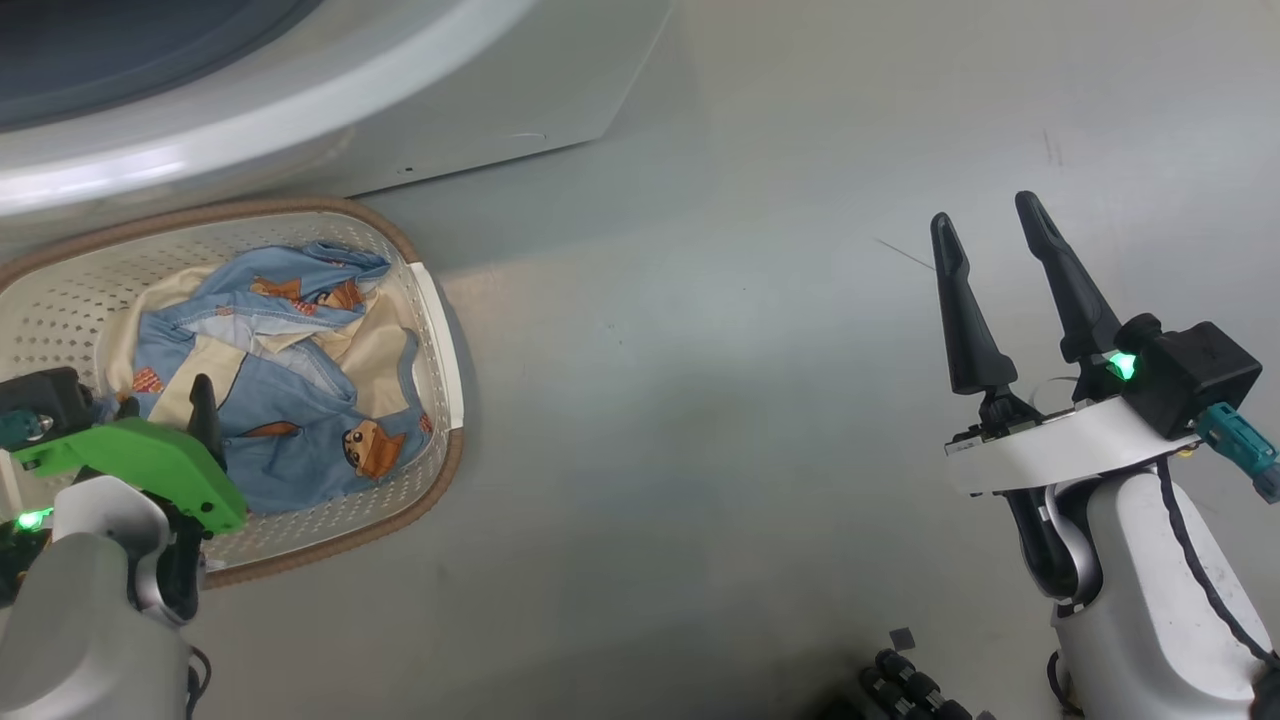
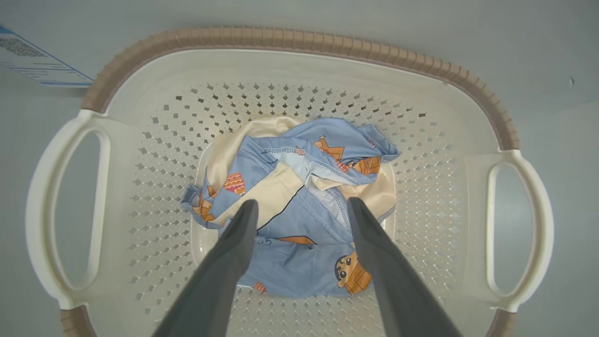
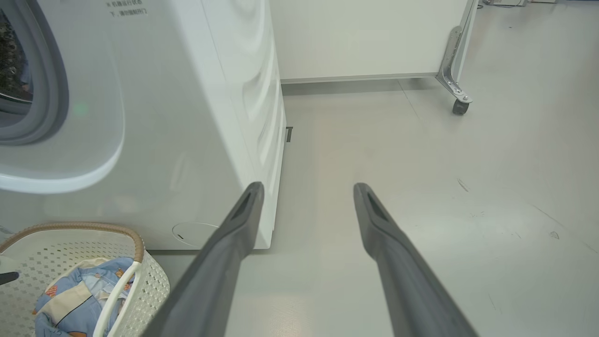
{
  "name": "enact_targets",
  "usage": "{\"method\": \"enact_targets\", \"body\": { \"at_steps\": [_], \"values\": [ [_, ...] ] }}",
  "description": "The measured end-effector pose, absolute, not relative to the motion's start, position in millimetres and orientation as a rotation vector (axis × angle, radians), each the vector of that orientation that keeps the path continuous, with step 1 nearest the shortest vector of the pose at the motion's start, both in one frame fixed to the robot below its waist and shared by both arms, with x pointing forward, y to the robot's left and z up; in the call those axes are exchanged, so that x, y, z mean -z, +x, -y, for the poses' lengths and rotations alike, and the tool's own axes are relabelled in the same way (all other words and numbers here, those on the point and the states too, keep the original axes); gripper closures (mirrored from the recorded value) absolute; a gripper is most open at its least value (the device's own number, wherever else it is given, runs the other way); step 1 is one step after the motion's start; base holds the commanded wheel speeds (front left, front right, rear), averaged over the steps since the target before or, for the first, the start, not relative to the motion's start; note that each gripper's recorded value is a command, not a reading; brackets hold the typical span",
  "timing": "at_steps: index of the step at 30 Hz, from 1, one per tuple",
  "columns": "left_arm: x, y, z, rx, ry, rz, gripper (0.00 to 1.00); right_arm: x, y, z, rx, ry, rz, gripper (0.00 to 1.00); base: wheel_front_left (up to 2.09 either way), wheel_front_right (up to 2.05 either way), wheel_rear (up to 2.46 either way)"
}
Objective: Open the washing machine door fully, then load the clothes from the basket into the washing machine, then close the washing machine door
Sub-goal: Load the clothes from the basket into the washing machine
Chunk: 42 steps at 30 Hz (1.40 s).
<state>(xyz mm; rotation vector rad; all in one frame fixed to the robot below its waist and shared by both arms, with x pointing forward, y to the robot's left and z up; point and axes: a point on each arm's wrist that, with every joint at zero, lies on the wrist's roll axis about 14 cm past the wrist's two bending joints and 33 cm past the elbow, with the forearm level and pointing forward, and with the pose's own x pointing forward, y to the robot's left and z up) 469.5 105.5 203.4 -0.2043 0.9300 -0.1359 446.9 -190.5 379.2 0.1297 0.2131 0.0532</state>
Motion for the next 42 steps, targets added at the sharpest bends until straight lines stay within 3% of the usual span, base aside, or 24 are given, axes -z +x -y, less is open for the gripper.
{"method": "enact_targets", "body": {
  "at_steps": [42],
  "values": [
    [-90.2,490.4,-134.5,-0.035,-0.223,-1.123,0.0,-292.6,461.4,197.5,-0.068,0.082,-0.37,0.0,0.0,0.0,0.0]
  ]
}}
